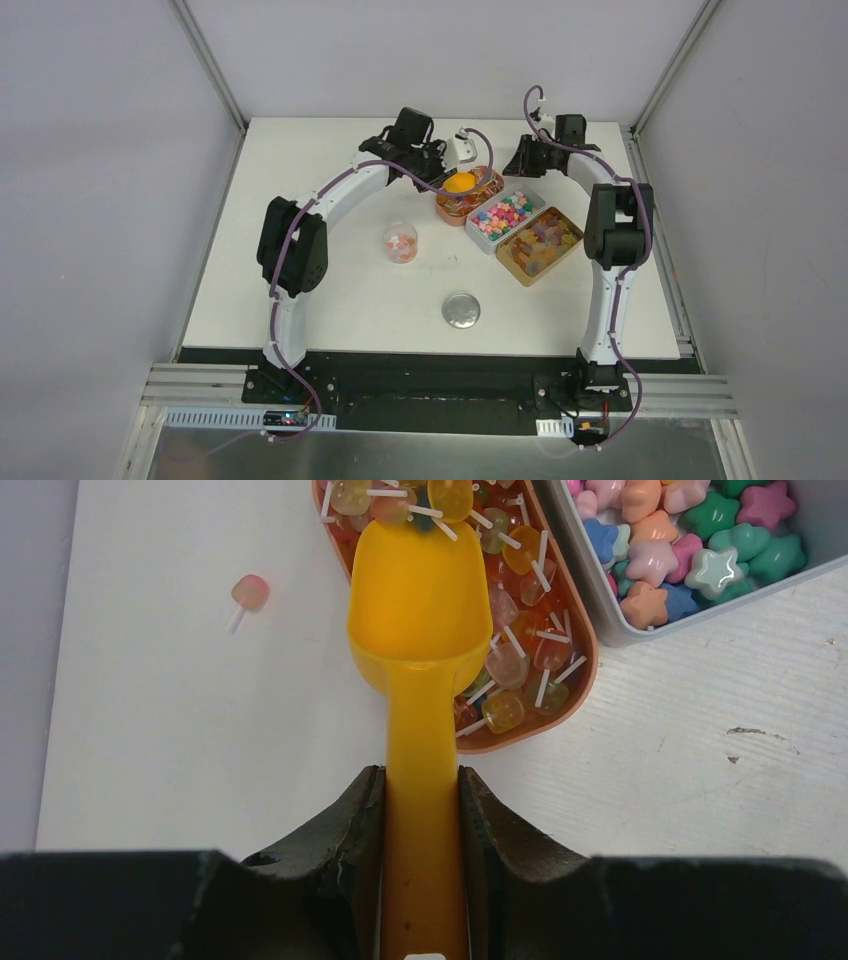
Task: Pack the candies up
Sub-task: Scoop the fake candies from the storage box, then place the fake candies in the packing bottle.
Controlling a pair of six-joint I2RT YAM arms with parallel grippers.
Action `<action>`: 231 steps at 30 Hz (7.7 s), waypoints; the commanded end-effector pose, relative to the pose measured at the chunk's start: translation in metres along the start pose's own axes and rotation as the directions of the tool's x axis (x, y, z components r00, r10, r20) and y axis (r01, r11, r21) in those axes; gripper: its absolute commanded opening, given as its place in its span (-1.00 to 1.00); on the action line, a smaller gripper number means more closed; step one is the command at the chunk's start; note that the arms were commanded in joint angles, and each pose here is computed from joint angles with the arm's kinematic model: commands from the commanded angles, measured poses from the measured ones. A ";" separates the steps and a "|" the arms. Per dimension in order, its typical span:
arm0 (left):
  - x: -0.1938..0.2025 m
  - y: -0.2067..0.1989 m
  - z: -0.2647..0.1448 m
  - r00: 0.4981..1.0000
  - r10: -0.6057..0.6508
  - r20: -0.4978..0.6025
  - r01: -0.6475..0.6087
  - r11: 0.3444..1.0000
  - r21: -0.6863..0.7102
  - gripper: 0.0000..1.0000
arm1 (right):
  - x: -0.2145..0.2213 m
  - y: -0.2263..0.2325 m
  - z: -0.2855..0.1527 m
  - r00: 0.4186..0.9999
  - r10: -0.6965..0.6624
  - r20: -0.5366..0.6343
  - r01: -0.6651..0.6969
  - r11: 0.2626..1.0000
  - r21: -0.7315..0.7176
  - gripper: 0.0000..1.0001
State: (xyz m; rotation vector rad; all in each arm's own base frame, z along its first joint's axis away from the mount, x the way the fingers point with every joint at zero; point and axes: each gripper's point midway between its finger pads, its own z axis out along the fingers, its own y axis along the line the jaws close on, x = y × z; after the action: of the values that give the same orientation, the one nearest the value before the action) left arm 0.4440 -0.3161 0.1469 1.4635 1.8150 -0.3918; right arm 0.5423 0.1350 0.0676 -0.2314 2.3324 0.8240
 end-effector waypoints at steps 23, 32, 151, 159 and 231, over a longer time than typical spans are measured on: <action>0.007 -0.004 0.001 1.000 0.014 0.016 -0.013 0.999 -0.039 -1.00 | 0.002 0.001 0.004 1.000 0.019 0.024 -0.018 0.999 -0.031 -0.55; 0.008 -0.003 0.004 1.000 0.011 0.022 -0.010 0.999 -0.050 -1.00 | 0.002 0.001 0.005 0.999 0.030 0.026 -0.029 0.999 -0.034 -0.56; 0.039 -0.001 0.020 0.998 -0.043 0.055 0.048 0.994 -0.099 -1.00 | -0.011 -0.007 0.000 0.995 0.071 0.076 -0.068 0.997 -0.046 -0.60; 0.040 0.002 0.017 0.996 -0.049 0.077 0.058 0.991 -0.123 -1.00 | -0.024 -0.006 -0.006 0.992 0.071 0.104 -0.066 0.997 -0.045 -0.60; 0.098 -0.111 -0.214 0.835 -0.342 -0.430 0.186 0.912 -0.365 -1.00 | -0.021 0.147 -0.127 0.945 -0.136 0.298 0.164 0.984 -0.070 1.00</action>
State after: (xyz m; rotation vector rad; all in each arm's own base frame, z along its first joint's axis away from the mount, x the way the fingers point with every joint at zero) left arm 0.2614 -0.1429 0.1803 1.1840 2.3688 0.1167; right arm 0.4347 0.1736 0.1961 -0.2566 2.0921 0.8719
